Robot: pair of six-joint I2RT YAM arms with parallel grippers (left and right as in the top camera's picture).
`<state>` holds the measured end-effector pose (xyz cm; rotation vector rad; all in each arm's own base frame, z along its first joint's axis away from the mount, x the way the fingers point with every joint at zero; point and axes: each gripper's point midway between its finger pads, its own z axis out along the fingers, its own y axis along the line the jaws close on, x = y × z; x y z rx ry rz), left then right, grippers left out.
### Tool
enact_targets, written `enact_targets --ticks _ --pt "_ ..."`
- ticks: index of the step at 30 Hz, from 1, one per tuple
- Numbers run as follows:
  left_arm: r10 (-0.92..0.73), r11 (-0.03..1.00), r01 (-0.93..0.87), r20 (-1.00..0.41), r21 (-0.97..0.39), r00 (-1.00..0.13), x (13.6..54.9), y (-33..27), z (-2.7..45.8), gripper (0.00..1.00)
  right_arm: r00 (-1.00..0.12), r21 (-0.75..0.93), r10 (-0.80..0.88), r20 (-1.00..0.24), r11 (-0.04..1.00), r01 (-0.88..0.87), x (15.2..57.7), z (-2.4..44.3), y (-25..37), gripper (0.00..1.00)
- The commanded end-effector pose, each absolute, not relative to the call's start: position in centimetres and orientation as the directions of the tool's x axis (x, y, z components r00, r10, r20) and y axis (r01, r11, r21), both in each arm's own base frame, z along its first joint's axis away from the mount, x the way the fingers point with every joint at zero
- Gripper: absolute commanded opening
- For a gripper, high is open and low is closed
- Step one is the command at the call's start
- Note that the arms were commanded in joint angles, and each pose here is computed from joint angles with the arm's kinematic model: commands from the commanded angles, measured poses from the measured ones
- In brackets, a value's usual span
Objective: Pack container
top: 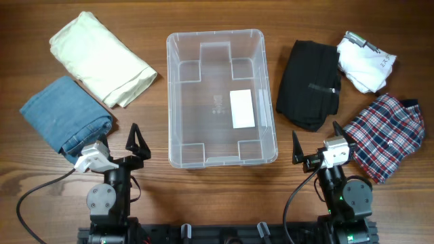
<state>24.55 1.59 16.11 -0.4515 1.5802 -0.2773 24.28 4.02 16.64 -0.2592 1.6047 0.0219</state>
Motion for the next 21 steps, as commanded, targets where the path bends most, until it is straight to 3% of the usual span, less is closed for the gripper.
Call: enact_targets --ticks 1,21 --pt "-0.446 0.889 -0.116 -0.895 -0.442 -0.008 24.54 1.71 16.06 1.0 -0.005 -0.154 -0.158 -0.987 0.97 -0.188 24.17 17.33 4.18 1.0" --pt "-0.446 0.889 -0.116 -0.895 -0.443 -0.008 24.54 1.71 16.06 1.0 -0.004 -0.15 -0.154 -0.988 0.968 -0.2 24.13 17.32 4.39 1.0"
